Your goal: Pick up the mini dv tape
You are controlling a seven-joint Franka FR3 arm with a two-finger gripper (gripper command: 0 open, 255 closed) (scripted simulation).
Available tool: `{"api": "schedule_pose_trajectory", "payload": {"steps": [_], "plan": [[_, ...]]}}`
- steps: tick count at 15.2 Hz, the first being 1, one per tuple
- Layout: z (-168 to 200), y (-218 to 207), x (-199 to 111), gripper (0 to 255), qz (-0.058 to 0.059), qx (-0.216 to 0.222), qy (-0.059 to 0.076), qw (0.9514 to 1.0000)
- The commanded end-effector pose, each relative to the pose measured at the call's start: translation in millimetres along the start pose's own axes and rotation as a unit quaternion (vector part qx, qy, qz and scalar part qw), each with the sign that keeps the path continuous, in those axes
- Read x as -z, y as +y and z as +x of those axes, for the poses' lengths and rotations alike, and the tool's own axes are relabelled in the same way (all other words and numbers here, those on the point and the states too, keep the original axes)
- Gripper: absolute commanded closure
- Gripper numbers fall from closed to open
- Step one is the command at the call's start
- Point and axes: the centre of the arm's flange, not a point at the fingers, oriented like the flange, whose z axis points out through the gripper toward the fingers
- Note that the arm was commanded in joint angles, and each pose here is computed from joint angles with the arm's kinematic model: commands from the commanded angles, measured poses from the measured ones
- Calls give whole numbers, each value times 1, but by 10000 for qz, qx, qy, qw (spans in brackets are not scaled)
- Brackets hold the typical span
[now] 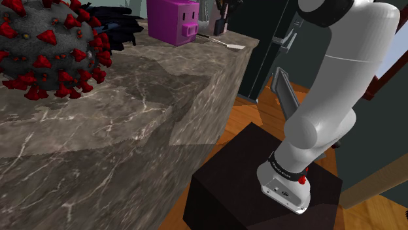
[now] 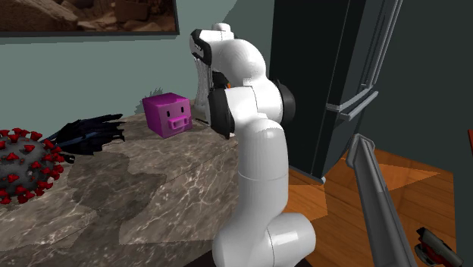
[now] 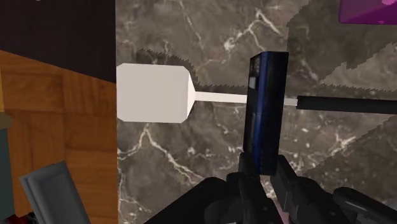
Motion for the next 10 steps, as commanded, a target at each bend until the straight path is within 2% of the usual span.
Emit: {"api": "schedule_pose_trajectory", "payload": {"steps": [1, 8, 10], "plan": [[-1, 0, 10, 255, -2, 0, -2, 10000], [-4, 1, 47, 255, -2, 0, -2, 10000], [-4, 1, 48, 255, -2, 0, -2, 10000]]}}
